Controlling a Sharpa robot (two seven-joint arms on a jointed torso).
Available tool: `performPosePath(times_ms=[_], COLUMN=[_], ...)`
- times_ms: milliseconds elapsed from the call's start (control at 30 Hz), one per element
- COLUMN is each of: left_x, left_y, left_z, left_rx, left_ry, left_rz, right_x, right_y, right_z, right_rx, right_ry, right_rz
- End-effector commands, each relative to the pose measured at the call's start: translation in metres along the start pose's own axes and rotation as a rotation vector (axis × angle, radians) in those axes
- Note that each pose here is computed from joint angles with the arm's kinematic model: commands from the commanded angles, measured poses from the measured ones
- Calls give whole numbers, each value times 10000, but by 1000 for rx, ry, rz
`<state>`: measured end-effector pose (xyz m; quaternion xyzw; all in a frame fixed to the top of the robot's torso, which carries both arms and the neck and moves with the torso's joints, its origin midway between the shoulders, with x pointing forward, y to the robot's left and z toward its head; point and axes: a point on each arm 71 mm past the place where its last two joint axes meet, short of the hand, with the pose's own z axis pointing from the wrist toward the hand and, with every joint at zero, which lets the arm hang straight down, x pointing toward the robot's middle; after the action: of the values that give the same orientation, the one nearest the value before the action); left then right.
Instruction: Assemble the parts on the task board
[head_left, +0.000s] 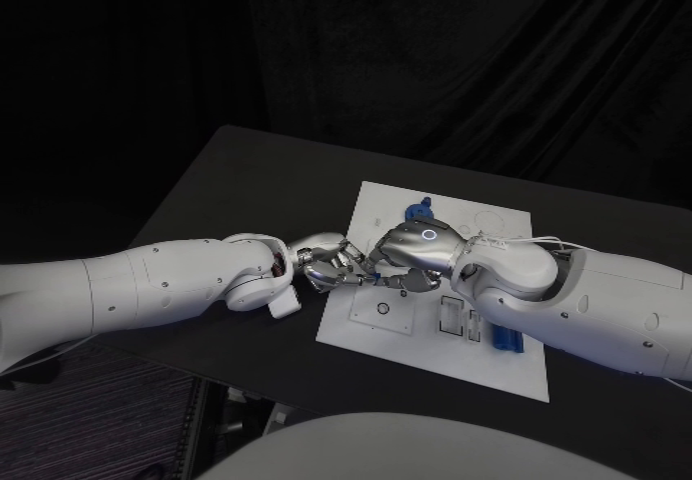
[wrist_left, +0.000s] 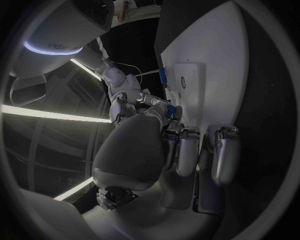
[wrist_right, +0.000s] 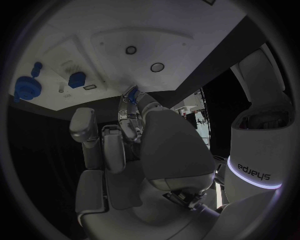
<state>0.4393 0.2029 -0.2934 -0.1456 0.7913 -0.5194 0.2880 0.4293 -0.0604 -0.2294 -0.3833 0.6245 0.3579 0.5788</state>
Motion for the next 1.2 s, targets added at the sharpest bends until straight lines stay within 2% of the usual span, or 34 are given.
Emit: performPosePath(times_ms=[33,467,733,1000,1033,1200], left_x=[51,47,20,-24,-31,-57], left_y=[-53,-46,-23,13,17,29], left_z=[24,35,25,-7,-12,-41], left_rx=[48,35,18,-5,-7,-15], left_ry=[28,11,-17,-61,-66,-96], left_rz=[-21,-15,-6,5,6,14], right_x=[25,19,-20,-195,-267,-483], right_y=[-14,-9,-26,-96,-132,-276], right_z=[-1,1,-80,-350,-436,-698], right_rx=[20,16,5,13,22,62], right_ry=[21,13,-45,-177,-205,-267], right_rz=[-5,-6,-8,-24,-34,-72])
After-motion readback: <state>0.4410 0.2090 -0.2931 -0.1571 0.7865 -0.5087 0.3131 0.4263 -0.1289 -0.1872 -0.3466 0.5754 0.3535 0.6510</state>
